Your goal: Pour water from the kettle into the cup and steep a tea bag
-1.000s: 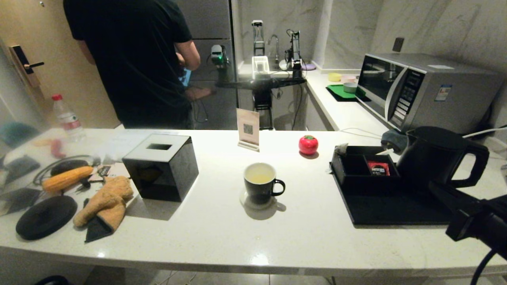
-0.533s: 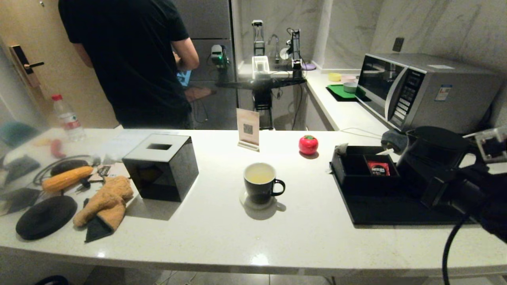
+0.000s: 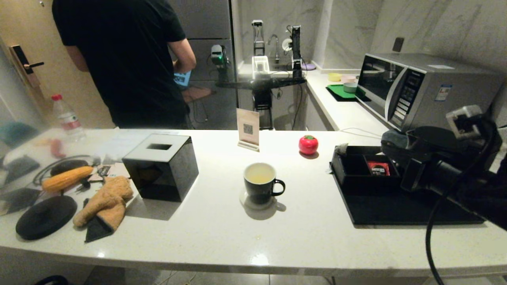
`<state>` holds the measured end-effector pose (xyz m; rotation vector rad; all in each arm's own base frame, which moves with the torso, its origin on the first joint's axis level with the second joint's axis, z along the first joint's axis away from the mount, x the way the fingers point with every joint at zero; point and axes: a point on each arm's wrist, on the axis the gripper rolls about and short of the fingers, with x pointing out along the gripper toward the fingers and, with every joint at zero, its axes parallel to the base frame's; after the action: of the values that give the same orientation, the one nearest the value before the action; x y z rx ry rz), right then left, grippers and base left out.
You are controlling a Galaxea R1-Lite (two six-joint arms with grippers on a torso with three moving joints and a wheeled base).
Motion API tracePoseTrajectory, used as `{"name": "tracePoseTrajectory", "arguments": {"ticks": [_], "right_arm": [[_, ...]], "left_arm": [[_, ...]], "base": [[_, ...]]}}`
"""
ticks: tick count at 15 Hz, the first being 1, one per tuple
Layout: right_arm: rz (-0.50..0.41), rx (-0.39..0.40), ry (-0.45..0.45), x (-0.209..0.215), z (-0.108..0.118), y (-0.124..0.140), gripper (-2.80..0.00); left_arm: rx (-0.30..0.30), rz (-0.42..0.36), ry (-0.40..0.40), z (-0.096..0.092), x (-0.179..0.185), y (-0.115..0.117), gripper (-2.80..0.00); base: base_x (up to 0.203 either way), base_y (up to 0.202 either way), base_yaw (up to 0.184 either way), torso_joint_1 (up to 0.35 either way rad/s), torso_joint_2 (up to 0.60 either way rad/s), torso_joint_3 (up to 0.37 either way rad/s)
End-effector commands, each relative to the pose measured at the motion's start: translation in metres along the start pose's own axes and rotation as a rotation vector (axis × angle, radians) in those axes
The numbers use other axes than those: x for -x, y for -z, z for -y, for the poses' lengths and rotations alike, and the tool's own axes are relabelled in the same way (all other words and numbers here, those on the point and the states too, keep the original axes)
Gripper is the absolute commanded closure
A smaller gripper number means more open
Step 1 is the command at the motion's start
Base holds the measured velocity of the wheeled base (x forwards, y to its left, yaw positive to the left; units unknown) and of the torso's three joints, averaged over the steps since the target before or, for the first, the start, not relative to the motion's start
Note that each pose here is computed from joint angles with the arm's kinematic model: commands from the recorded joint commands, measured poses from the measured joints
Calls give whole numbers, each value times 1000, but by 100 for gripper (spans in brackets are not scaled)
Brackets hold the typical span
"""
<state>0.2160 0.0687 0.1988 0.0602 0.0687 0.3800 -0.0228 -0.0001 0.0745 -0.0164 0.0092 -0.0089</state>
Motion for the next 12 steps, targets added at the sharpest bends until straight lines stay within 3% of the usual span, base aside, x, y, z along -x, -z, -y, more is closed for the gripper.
{"name": "tracePoseTrajectory", "arguments": {"ticks": [1,5,12], "right_arm": [[-16,0,8,-2,0,-4,0],[-75,-5,37,-4,1,-4,0],[-257,-53,164,-38,8,4,0]], "left_arm": [[0,0,0,0,0,0,0],[0,0,0,0,0,0,0],[0,0,0,0,0,0,0]], "base": [[0,0,0,0,0,0],[0,0,0,0,0,0],[0,0,0,0,0,0]]}}
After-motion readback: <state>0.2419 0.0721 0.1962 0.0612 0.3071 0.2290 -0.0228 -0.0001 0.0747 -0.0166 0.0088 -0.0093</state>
